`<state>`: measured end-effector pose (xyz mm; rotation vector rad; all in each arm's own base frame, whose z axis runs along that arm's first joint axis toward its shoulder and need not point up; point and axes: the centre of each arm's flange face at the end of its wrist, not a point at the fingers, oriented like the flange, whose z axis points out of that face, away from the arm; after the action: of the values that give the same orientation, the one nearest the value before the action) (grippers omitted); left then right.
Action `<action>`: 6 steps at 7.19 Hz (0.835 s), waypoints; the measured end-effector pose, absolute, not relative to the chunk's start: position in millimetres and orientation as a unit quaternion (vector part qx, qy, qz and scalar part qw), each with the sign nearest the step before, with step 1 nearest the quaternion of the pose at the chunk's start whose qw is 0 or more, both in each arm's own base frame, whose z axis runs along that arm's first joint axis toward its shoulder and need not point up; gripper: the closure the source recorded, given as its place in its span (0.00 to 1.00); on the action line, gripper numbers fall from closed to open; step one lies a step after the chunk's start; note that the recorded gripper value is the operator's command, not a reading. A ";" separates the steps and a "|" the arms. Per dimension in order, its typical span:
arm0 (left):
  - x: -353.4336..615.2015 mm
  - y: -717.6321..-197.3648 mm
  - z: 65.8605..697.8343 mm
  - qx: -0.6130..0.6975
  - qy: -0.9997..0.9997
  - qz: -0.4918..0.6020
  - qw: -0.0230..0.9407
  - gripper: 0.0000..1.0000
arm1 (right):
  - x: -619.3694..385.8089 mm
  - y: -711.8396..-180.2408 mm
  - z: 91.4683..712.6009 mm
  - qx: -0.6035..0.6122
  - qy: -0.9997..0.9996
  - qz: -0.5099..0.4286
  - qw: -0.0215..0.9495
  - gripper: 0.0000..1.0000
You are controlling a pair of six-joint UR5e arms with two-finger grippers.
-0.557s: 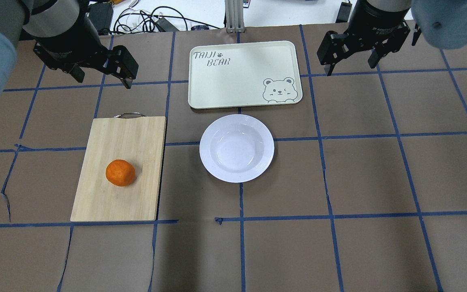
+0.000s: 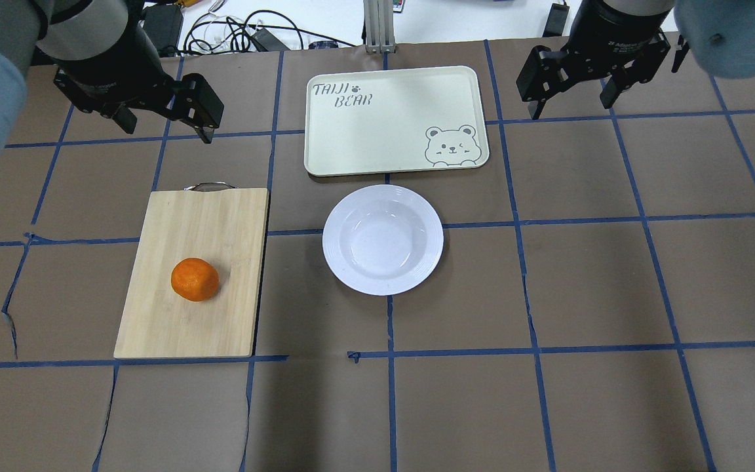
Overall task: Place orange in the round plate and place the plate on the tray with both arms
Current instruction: 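Move the left gripper forward above the orange on the bamboo board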
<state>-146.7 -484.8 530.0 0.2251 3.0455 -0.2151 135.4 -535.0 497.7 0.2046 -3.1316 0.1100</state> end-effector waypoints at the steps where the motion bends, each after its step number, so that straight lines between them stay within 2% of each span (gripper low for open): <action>1: -146.7 -484.8 530.0 0.073 0.994 -0.070 0.040 0.00 | 134.5 -534.9 496.9 0.064 -0.997 0.034 0.001 0.00; 6: -146.2 -483.8 526.3 0.038 0.997 -0.058 0.026 0.00 | 133.2 -536.2 500.3 0.065 -0.997 0.040 0.007 0.00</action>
<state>-146.2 -483.8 526.3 0.1161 3.0815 -0.1789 133.2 -536.2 500.3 0.2035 -3.1185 0.1263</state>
